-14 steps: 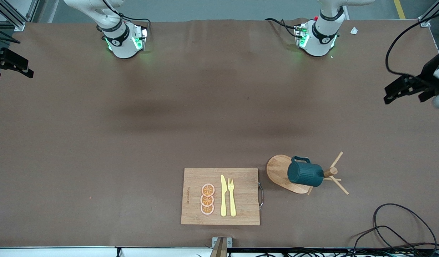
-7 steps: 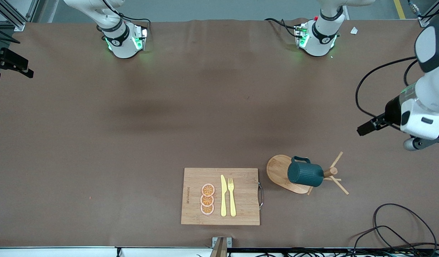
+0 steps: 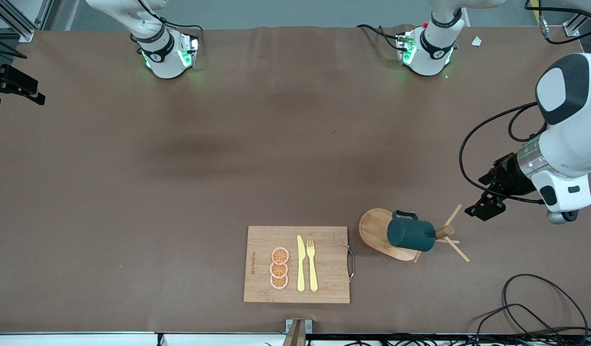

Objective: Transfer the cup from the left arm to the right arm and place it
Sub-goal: 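Move the left gripper toward the teal mug on the wooden stand, then close the left gripper around the teal mug's body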

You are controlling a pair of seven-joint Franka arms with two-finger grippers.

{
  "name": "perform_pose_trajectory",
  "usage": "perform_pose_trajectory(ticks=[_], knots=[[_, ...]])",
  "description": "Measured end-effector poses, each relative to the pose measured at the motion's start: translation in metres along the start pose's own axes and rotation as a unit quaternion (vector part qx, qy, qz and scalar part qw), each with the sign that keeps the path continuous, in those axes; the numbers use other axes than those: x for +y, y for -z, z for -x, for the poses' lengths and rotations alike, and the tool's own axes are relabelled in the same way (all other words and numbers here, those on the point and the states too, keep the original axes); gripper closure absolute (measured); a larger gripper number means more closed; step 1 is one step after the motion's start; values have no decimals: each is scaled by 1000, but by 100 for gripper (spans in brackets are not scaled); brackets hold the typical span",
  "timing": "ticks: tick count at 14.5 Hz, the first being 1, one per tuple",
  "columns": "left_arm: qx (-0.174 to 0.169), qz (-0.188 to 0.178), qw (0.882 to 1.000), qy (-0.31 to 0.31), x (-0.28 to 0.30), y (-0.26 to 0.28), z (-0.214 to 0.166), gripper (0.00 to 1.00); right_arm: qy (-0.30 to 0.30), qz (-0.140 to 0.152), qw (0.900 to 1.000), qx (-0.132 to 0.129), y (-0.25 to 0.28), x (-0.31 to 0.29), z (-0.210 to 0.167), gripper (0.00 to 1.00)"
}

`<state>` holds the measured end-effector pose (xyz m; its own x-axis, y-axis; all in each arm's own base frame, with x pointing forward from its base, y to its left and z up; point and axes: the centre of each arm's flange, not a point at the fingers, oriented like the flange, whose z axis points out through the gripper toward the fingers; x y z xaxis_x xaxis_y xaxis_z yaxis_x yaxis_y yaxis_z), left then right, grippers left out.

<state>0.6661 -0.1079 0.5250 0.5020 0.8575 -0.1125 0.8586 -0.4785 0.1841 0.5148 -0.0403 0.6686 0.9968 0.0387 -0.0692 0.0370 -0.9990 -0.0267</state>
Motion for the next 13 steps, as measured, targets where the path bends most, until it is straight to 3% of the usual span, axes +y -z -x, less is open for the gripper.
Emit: perform_pose_trajectory(ticks=[5,8,13], knots=[[-52,58,988,132,24,-35,-1,0,0,0,1000,0,0,0,0,0],[-76,58,980,174,29,-57,-5,0,0,0,1000,0,0,0,0,0],[-88,45,979,178,40,-110,5,0,0,0,1000,0,0,0,0,0]])
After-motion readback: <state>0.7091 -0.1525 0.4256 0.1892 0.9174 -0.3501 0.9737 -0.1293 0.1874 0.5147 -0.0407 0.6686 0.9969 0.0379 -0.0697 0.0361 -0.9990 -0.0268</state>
